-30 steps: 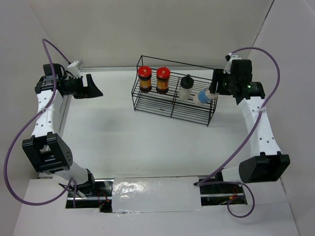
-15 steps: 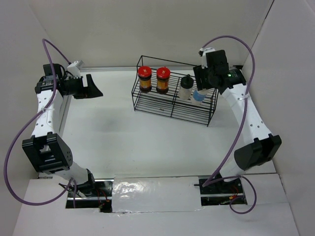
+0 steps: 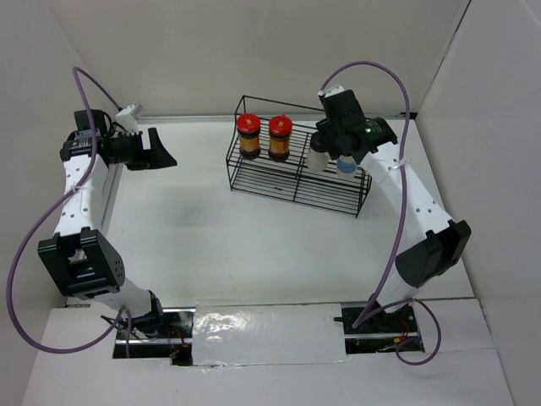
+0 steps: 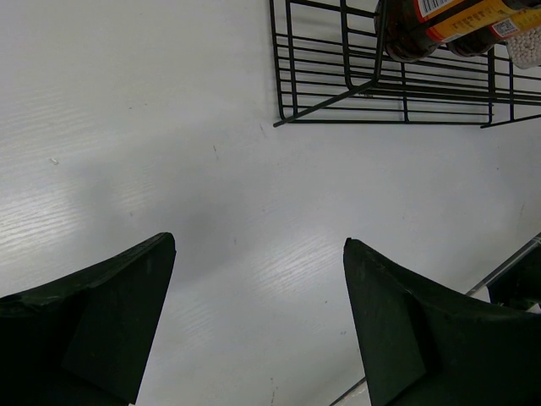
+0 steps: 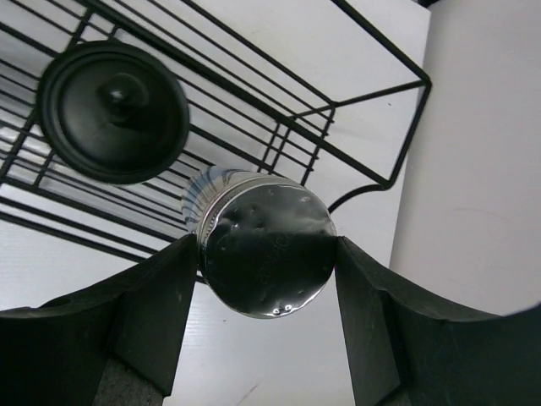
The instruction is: Organize the condiment bottles
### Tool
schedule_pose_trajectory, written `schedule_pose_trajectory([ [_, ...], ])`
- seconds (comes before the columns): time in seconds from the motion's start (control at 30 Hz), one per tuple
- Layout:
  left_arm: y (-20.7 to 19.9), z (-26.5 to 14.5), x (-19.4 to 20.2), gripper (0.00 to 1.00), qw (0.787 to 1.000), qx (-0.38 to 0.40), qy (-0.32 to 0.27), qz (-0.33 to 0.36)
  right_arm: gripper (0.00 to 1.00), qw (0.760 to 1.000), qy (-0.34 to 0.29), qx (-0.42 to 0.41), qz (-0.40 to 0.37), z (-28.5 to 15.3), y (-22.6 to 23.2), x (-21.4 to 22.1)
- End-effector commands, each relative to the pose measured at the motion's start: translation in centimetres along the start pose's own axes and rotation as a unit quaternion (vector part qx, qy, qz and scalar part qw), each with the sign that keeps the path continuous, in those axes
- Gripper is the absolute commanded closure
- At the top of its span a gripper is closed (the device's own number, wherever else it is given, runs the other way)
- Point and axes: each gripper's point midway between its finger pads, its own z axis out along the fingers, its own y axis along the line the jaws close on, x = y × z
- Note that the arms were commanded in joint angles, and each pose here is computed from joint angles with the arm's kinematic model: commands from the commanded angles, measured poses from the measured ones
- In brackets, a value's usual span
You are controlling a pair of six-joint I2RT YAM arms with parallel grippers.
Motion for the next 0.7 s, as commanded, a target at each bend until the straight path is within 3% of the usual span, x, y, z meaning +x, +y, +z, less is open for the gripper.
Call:
schedule_pose_trajectory([
  [0.0, -0.7, -0.6, -1.2, 0.07, 1.000, 0.010, -0.016, 0.014, 1.00, 0.998, -0.037, 0.053, 0.022, -0.8, -3.1, -1.9],
  [0.17, -0.7, -0.5, -1.2, 0.07, 1.000, 0.010, -0.016, 0.014, 1.00, 0.997, -0.060, 0.006, 0.050, 0.4, -3.0, -2.6],
  [0.43, -0.3, -0.3, -1.1, 0.07, 1.000, 0.006, -0.013, 0.014, 1.00, 0.997, -0.040, -0.035, 0.058, 2.5, -1.9, -1.4],
  [0.5, -0.3, -0.3, -1.1, 0.07, 1.000, 0.006, -0.013, 0.013, 0.91, 0.996, -0.037, -0.041, 0.065, 2.8, -2.1, -1.1],
  [0.53, -0.3, -0.4, -1.1, 0.07, 1.000, 0.006, -0.013, 0.010, 0.70, 0.996, -0.035, -0.045, 0.067, 2.9, -2.0, -0.9],
  [0.6, -0.5, -0.3, -1.1, 0.07, 1.000, 0.012, -0.012, 0.012, 0.53, 0.996, -0.036, -0.051, 0.071, 3.0, -2.0, -0.8],
  [0.63, -0.5, -0.3, -1.1, 0.07, 1.000, 0.012, -0.012, 0.012, 0.37, 0.995, -0.037, -0.050, 0.073, 2.9, -2.2, -0.8],
  [0.67, -0.4, -0.2, -1.0, 0.07, 1.000, 0.012, -0.011, 0.010, 0.32, 0.995, -0.036, -0.048, 0.075, 2.9, -2.3, -0.7],
])
